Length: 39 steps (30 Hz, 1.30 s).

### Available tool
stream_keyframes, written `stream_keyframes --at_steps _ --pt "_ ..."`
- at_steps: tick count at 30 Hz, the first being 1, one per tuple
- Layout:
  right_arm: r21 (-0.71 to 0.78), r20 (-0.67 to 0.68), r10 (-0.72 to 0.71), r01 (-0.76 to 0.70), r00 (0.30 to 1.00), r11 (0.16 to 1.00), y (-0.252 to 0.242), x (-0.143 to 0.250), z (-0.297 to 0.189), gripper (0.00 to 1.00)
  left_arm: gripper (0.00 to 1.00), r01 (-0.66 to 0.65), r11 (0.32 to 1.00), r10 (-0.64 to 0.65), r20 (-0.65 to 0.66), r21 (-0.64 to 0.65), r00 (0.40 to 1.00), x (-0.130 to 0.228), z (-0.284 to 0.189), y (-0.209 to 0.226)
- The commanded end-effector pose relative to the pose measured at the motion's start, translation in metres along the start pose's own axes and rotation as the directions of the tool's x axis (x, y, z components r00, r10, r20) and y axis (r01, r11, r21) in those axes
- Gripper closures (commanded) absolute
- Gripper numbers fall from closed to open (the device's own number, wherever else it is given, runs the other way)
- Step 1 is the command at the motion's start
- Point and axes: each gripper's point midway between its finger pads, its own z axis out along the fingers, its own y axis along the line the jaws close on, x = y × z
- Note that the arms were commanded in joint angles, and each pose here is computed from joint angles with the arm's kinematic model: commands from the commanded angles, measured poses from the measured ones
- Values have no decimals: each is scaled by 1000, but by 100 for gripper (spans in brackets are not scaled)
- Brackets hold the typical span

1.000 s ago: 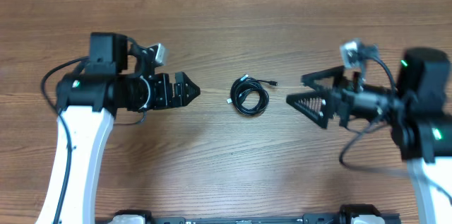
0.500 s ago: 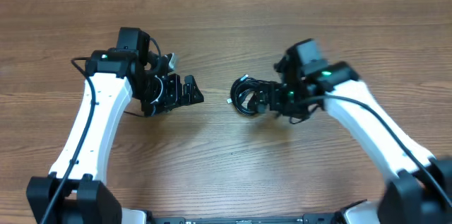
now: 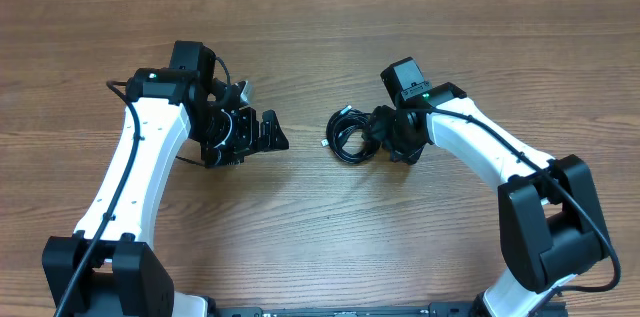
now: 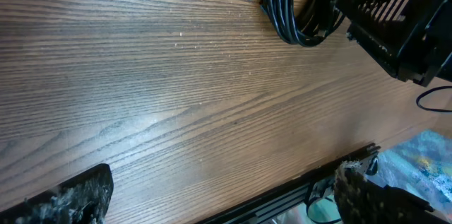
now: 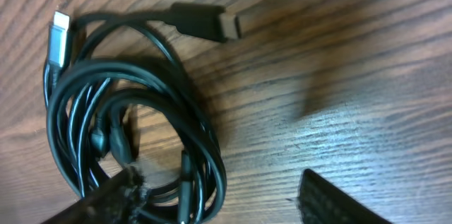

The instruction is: Untangle cables

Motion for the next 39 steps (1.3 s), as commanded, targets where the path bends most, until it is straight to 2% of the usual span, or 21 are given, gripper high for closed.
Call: stream_keyframes --at_steps 1,4,6,10,18,28,29,34,37,39 --pt "5 12 29 -29 999 1000 1 0 5 41 0 -30 1000 30 10 -4 1000 -5 -2 -3" --pt "6 10 29 -29 1000 1000 0 1 6 55 1 -30 1000 30 10 -4 1000 -5 -2 -3" --pt "-11 -6 29 -29 1000 1000 3 3 6 59 0 -31 1000 31 12 -4 999 -5 -2 -3" --pt "-42 -34 24 -26 999 999 10 8 5 60 1 -31 1000 31 13 -4 999 -5 -2 -3" --pt "-14 -9 8 -9 1000 1000 7 10 9 61 1 -31 1000 31 13 -4 999 -5 -2 -3" --pt "-42 -4 -40 40 999 998 25 25 14 70 0 -31 1000 31 13 -4 999 -5 -2 -3" --pt "-45 -3 -47 47 999 998 27 27 14 72 0 -31 1000 31 13 -4 999 -5 -2 -3" --pt "-66 3 -77 77 997 995 37 33 15 96 0 -31 999 32 12 -4 999 -5 -2 -3" --pt "-82 -2 -95 94 995 992 42 36 15 96 0 -31 999 32 12 -4 999 -5 -2 -3" --pt "-147 -38 -143 136 989 980 54 43 13 96 0 -32 999 32 13 -4 999 -5 -2 -3"
